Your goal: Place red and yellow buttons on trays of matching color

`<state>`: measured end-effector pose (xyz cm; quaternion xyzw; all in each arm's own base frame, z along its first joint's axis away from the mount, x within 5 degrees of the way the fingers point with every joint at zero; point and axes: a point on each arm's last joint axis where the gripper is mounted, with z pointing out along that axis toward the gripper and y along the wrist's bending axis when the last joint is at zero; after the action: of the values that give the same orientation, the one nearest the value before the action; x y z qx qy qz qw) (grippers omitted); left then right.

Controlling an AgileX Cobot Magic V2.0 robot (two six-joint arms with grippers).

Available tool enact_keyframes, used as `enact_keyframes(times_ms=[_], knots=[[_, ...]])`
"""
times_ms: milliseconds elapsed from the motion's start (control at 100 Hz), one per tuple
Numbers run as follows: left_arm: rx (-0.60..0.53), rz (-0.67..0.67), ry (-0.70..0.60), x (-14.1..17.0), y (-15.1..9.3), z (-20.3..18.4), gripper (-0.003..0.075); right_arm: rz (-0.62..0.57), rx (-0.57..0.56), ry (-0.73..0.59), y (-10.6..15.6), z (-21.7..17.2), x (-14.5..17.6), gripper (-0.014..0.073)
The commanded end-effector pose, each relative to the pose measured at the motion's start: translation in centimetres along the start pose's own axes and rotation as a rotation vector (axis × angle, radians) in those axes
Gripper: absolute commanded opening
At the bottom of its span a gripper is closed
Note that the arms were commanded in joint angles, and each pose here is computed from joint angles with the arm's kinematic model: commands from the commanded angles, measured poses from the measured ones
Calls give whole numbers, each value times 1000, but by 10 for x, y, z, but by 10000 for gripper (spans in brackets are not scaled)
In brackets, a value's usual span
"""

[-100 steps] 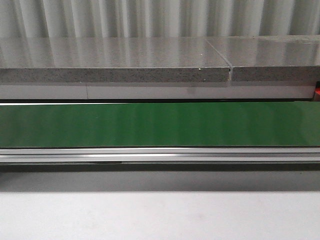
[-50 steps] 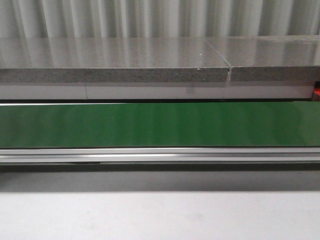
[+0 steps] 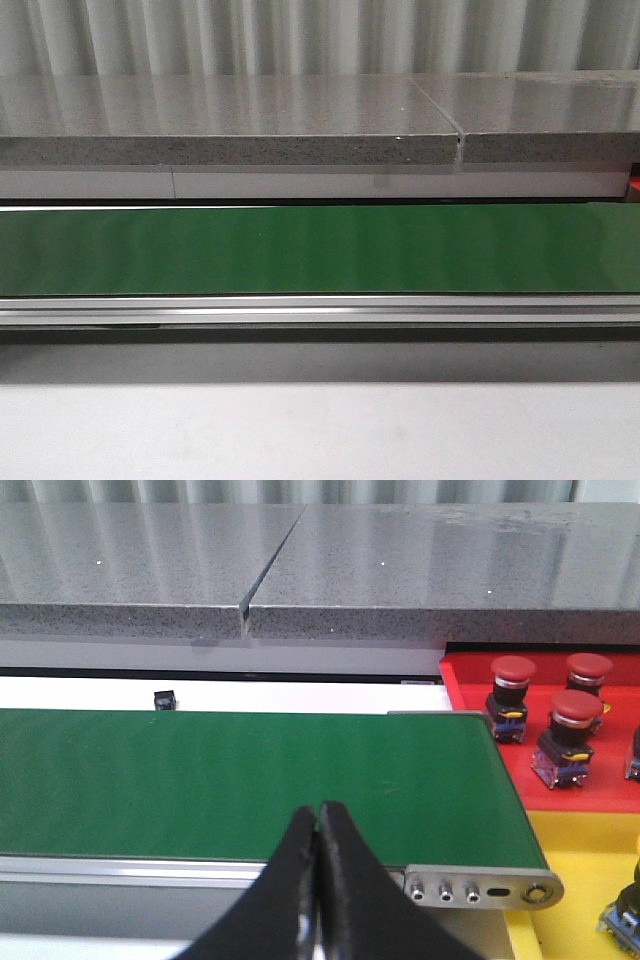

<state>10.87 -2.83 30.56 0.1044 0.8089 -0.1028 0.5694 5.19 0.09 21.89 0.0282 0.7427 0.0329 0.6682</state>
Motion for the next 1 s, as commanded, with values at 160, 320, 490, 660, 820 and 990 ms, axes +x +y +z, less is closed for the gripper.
enact_keyframes(times_ms=[160, 320, 490, 660, 820, 990], knots=[[-12, -19, -83, -14, 0, -3, -20, 2, -5, -107, -2, 4, 13, -67], [-12, -19, -81, -14, 1, -3, -20, 7, -7, -128, -2, 6, 19, -67], [-12, -19, -81, -14, 1, -3, -20, 7, -7, -129, -2, 6, 19, -67], [-12, -19, -81, -14, 1, -3, -20, 7, -7, -129, -2, 6, 19, -67], [-12, -19, -81, -14, 1, -3, -20, 7, -7, -129, -2, 6, 19, -67], [-12, -19, -81, -14, 1, -3, -20, 7, -7, -129, -2, 6, 19, -67]])
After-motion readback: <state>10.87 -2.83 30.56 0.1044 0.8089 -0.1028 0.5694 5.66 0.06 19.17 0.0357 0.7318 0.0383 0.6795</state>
